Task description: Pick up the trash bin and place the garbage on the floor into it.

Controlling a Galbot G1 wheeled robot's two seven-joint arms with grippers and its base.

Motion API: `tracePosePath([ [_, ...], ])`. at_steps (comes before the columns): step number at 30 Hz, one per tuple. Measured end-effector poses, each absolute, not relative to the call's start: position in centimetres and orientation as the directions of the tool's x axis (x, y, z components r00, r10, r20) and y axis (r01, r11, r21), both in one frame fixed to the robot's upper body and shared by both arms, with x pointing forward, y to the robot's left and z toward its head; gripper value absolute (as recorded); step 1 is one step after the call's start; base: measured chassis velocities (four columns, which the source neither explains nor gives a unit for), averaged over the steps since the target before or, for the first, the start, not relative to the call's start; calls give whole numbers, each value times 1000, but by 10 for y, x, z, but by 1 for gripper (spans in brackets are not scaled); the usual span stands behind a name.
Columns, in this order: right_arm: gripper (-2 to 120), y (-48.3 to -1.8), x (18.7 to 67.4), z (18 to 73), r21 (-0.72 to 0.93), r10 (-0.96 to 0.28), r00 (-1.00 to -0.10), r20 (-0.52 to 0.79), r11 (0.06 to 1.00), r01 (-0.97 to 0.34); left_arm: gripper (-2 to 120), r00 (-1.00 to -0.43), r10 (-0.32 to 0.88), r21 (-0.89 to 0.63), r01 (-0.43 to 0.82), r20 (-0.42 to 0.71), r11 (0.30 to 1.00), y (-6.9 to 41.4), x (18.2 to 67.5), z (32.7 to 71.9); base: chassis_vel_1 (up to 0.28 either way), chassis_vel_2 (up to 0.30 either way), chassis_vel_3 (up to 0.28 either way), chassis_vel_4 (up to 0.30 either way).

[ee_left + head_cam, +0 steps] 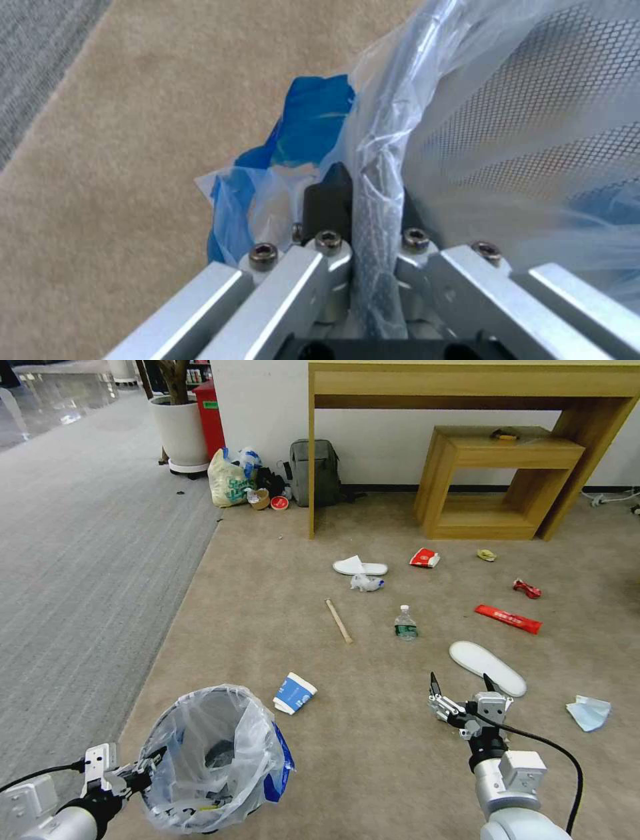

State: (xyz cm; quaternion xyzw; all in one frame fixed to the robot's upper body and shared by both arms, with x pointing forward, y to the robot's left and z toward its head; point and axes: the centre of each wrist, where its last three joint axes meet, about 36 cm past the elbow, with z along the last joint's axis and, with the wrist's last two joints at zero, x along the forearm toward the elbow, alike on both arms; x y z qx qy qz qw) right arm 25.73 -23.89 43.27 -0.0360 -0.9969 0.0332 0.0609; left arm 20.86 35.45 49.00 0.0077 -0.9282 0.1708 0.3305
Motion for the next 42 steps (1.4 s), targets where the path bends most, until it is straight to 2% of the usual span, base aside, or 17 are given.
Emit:
tracePosePath([
  [18, 100, -238, 256, 431, -62, 78, -989, 125, 996, 70, 0, -788, 110, -316, -112, 606, 942, 356, 209, 489, 52, 171, -55, -164],
  [33, 100, -240, 258, 423, -56, 73, -986, 151, 996, 65, 0, -790, 108, -315, -112, 604, 942, 358, 210, 487, -122, 100, 106, -100],
  [42, 100, -252, 271, 399, 153, -28, -962, 272, 988, 14, 0, -796, 105, -307, -105, 596, 946, 362, 215, 489, 0, 0, 0, 0],
])
